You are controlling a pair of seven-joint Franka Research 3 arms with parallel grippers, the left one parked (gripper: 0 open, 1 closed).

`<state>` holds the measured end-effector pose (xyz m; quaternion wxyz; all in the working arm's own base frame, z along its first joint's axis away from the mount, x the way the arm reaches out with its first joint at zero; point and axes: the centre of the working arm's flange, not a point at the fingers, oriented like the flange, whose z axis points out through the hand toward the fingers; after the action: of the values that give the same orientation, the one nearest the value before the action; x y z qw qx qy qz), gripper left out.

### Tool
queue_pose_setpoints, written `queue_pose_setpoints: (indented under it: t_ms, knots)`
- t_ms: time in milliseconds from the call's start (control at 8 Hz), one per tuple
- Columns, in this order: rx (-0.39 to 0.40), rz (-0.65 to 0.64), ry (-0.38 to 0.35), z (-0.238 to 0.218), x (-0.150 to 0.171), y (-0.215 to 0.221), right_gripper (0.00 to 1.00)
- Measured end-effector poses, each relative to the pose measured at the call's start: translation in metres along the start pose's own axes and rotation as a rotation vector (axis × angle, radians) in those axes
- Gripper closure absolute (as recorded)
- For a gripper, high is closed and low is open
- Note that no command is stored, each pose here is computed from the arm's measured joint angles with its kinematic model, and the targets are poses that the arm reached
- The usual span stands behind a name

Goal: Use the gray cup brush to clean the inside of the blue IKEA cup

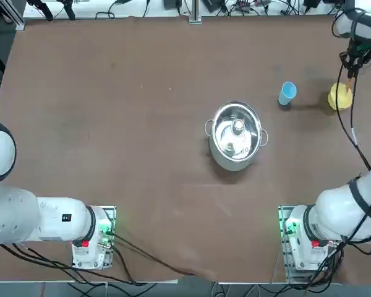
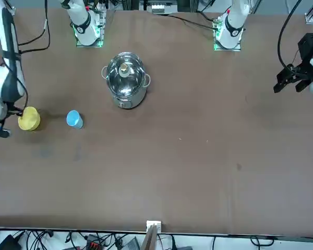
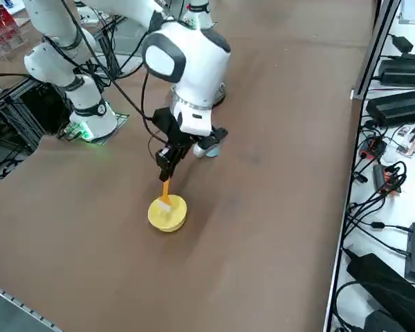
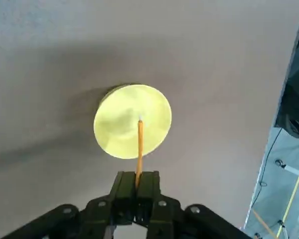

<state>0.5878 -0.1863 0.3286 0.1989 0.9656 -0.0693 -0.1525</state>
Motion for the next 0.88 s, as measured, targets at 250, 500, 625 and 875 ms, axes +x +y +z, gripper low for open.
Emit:
queue_pose_setpoints:
  t_ms: [250, 500, 625, 875]
  knots:
    - [-0.017, -0.024, 0.016, 0.015, -0.001, -0.01, 0.97]
    - [-0.017, -0.013, 0.01, 0.024, -0.002, -0.015, 0.97]
    - [-0.018, -0.01, 0.006, 0.026, -0.001, -0.019, 0.96]
    - [-0.02, -0.009, 0.003, 0.03, 0.001, -0.027, 0.91]
